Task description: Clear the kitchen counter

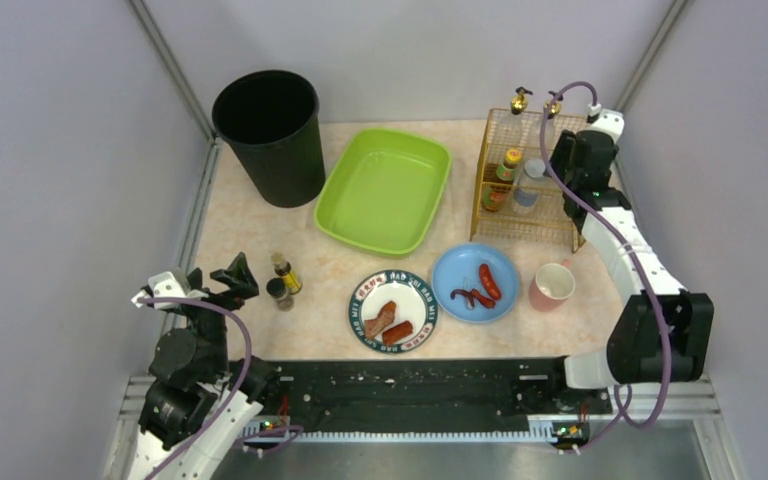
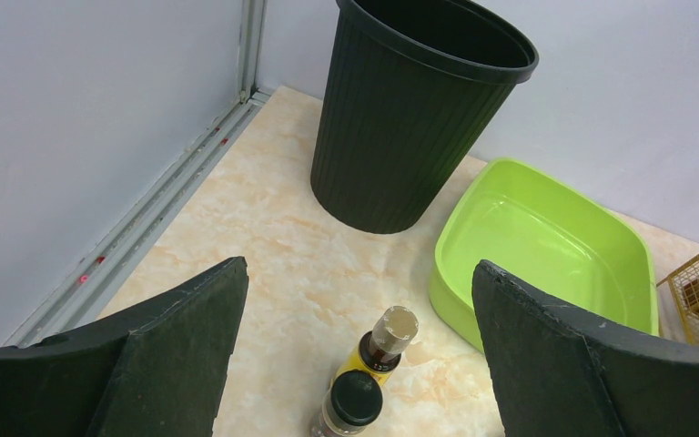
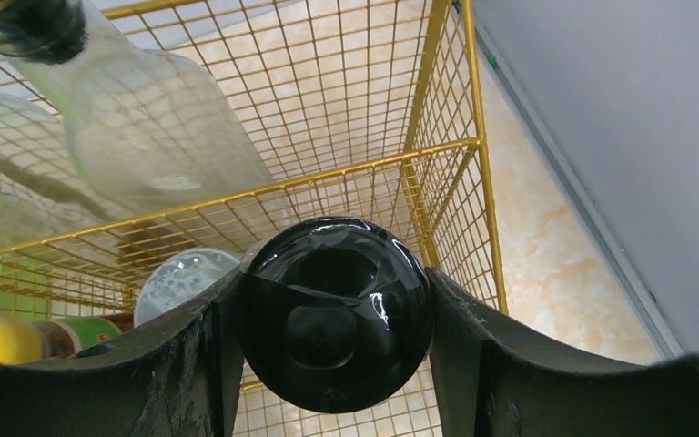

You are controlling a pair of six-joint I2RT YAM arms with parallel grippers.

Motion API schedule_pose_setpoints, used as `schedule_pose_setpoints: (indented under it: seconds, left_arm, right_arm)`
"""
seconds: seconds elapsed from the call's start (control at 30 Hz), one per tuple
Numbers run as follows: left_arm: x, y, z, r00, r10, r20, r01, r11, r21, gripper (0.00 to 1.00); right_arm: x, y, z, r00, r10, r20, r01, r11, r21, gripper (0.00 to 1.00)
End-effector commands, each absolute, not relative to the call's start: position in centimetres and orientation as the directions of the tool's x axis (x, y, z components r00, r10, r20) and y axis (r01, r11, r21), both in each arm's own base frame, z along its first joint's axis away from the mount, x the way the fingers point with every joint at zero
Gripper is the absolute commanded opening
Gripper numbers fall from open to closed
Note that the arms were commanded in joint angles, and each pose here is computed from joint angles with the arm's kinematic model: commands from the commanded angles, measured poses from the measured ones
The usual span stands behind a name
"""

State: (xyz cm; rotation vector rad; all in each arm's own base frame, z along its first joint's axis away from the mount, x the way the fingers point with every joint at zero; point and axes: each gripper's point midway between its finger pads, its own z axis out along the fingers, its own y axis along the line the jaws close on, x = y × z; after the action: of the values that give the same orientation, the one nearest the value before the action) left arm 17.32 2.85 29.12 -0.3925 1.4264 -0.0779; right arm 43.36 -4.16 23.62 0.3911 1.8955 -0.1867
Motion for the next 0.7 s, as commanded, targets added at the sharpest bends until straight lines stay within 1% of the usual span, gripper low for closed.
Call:
schedule_pose_setpoints:
  seconds: [0.0, 0.23, 0.67]
  left_arm:
    - [14.9, 4.2, 31.7, 0.287, -0.362, -0.887, -0.126, 0.904, -0.409, 0.97]
    - [14.8, 4.2, 31.8, 0.288, -0.363, -0.886, -0.125, 0.903, -0.41, 0.97]
    - [14.9, 4.2, 31.8, 0.288, -0.365, -0.885, -0.121, 0.903, -0.412, 0.97]
  right_arm:
    - [44.4, -6.1, 25.2, -0.205, 0.217, -0.954, 0.402, 0.908, 0.12, 0.0]
    - [44.8, -6.8, 23.6, -0.213, 0.239, -0.947, 0.422, 0.897, 0.131, 0.0]
    - [45.6, -6.5, 19.5, -0.284, 0.27, -0.92, 0.421, 0.897, 0.133, 0.0]
